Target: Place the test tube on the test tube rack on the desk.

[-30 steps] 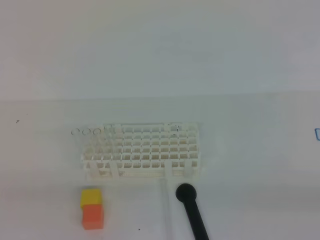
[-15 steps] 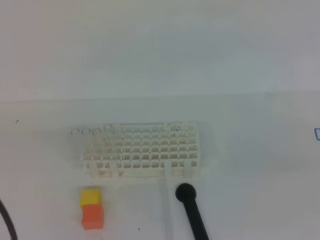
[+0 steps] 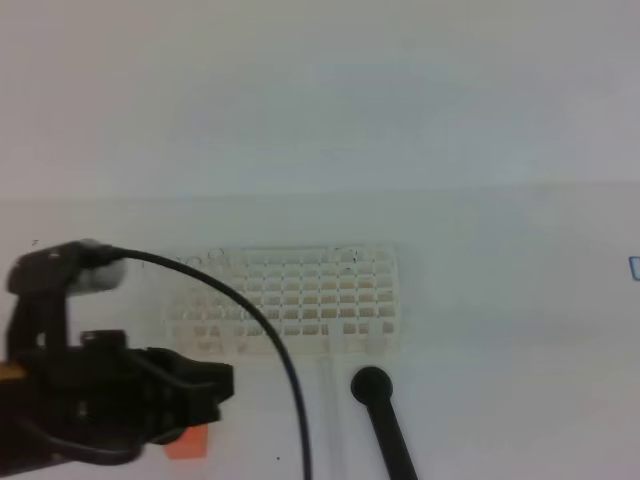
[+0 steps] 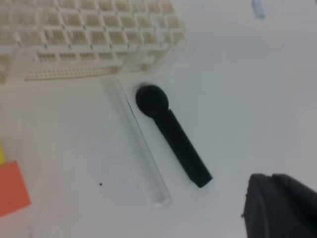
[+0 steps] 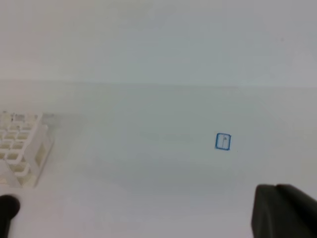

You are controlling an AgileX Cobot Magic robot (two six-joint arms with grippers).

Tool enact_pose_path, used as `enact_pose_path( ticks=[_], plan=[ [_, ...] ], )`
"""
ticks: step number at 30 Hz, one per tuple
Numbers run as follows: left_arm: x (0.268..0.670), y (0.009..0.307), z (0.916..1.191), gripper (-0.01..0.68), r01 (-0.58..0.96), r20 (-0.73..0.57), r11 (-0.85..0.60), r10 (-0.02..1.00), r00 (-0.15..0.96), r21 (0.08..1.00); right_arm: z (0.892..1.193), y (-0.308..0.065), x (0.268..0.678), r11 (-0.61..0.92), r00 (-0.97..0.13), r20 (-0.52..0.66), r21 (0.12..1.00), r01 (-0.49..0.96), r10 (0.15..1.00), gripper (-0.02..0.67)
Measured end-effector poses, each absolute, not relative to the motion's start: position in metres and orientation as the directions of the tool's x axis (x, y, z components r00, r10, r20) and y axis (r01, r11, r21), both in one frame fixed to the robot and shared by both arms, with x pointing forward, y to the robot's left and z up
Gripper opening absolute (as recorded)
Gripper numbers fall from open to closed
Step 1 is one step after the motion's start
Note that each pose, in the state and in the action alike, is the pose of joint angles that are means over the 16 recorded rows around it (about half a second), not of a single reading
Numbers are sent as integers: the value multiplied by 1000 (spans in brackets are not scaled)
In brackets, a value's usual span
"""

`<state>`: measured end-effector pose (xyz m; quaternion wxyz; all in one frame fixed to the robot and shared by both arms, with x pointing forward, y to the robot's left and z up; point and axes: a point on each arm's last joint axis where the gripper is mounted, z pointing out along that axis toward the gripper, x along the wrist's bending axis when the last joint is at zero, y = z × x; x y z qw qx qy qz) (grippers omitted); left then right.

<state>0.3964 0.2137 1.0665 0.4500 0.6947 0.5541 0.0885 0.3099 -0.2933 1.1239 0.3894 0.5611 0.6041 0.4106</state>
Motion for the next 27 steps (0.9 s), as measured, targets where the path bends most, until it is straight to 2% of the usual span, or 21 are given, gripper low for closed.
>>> enact_pose_path(
  ticks=[8,12,27],
  plan=[
    [414,147,1022,3,767,-357,-119,833,423,631,1121,-293,310,31,-70,-4,924,382,998,-1],
    [422,122,1005,35,794,-337,-160,843,419,586,1119,-293,309,29,-73,0,920,391,997,-1],
    [454,71,959,379,898,-280,-228,896,345,375,1118,-292,309,20,-78,12,916,401,997,-1]
  ],
)
